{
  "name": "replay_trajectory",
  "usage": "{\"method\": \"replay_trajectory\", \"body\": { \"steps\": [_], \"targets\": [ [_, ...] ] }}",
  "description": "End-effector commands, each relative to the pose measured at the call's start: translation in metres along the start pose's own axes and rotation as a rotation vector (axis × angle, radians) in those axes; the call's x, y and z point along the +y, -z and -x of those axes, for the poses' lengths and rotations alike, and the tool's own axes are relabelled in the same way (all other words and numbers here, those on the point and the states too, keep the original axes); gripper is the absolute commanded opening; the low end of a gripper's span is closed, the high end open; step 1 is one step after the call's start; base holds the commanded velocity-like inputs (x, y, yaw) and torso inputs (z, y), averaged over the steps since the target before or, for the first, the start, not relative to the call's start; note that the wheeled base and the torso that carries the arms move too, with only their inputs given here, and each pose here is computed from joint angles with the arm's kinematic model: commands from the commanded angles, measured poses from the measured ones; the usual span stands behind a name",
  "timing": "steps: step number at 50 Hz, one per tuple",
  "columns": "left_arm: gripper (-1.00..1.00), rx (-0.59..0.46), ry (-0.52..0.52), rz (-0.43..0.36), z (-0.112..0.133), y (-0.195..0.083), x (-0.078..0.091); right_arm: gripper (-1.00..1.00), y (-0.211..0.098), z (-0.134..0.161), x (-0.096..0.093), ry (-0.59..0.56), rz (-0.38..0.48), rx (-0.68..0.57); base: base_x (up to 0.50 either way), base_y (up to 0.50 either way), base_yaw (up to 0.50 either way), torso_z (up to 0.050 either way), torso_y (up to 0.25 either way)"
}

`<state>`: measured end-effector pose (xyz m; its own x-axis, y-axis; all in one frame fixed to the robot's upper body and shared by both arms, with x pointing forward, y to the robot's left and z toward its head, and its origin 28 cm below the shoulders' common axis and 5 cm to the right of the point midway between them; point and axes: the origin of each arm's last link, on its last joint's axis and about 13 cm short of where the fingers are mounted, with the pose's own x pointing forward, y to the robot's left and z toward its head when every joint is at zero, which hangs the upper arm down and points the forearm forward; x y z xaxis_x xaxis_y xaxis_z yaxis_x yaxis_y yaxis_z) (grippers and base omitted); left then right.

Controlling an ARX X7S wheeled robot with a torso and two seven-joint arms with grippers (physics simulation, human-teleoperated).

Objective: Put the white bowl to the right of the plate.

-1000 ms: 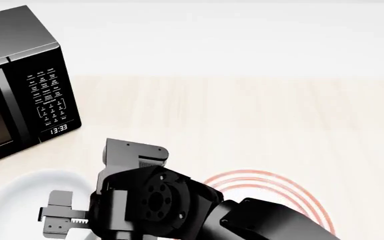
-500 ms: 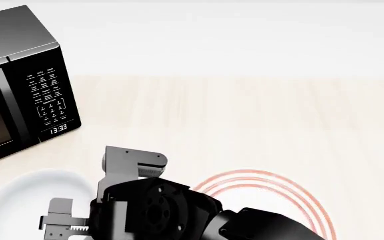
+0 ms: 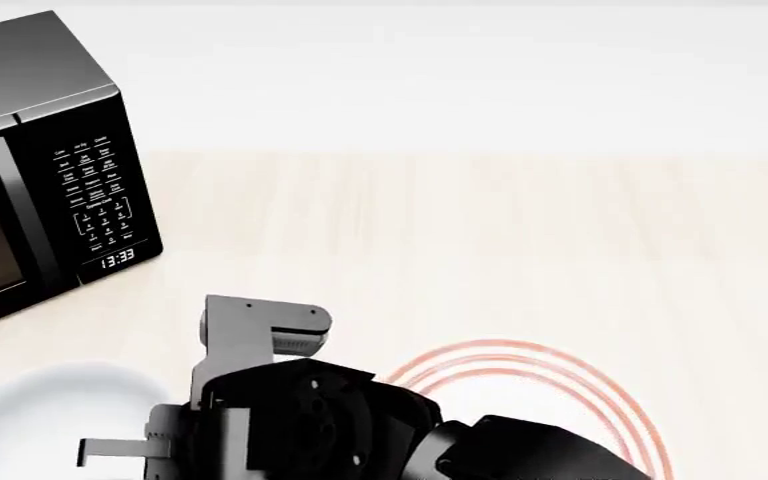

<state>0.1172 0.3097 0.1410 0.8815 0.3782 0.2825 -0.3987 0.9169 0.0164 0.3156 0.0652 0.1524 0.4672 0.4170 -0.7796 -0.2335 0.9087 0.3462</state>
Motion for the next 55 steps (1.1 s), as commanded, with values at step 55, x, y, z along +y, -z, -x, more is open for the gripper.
{"method": "replay_trajectory", "body": {
  "steps": [55],
  "targets": [
    [1.0, 0.015, 0.015, -0.018, -0.004, 0.005, -0.007, -1.0, -0.086, 0.162, -0.061, 0.254, -0.06, -0.257, 0.0, 0.0, 0.0, 0.0, 0.0]
  ]
}}
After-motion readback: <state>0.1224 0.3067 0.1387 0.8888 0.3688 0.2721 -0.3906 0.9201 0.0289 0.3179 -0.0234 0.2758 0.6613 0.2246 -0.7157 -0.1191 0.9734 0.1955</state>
